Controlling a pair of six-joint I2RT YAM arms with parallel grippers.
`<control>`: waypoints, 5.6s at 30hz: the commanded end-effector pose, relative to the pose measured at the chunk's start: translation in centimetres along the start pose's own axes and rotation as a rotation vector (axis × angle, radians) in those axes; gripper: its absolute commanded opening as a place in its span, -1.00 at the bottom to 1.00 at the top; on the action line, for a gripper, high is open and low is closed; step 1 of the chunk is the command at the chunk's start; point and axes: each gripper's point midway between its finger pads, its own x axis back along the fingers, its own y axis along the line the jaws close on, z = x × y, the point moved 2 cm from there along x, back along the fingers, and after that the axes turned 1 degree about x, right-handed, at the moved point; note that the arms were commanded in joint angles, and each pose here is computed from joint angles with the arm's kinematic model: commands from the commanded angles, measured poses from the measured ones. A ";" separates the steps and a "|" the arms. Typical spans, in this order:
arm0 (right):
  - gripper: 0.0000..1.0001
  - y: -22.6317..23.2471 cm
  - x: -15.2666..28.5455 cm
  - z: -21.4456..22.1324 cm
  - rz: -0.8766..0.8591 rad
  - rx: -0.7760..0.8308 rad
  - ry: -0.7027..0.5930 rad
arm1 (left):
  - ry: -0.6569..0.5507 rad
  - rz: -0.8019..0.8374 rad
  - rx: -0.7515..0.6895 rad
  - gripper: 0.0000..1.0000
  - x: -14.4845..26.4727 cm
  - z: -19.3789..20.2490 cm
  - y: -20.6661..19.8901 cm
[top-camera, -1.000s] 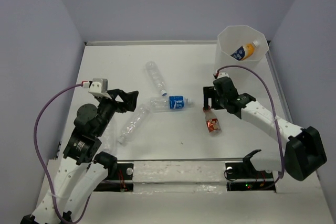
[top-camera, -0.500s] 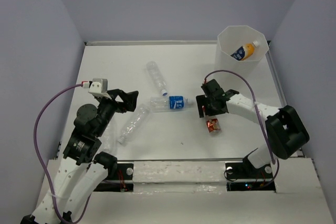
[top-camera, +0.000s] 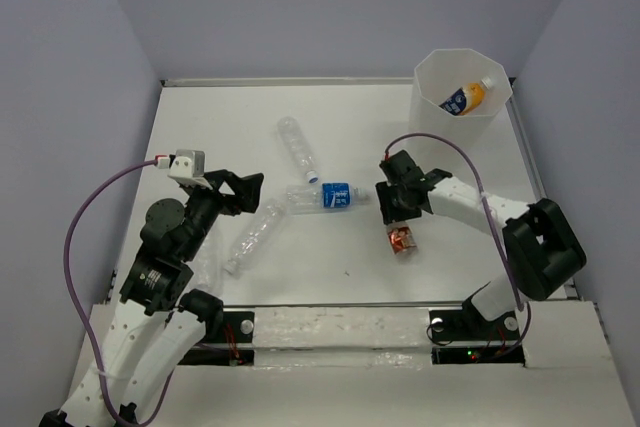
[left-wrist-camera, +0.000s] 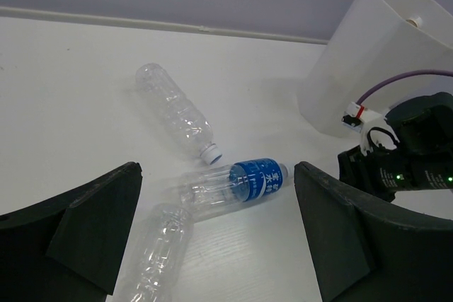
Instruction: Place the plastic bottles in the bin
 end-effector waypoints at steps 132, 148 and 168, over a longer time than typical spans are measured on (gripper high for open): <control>0.45 -20.4 29.5 -31.9 0.603 -0.212 -1.482 | -0.088 0.020 0.003 0.98 0.5 -2.7 -0.9; -0.68 0.1 25.0 -22.6 -0.456 0.147 -1.045 | -0.111 -0.007 0.002 0.98 0.8 -3.3 -0.4; 0.93 17.6 3.6 -13.8 -0.421 0.865 -0.352 | -0.182 -0.128 0.009 0.98 1.9 -4.8 1.6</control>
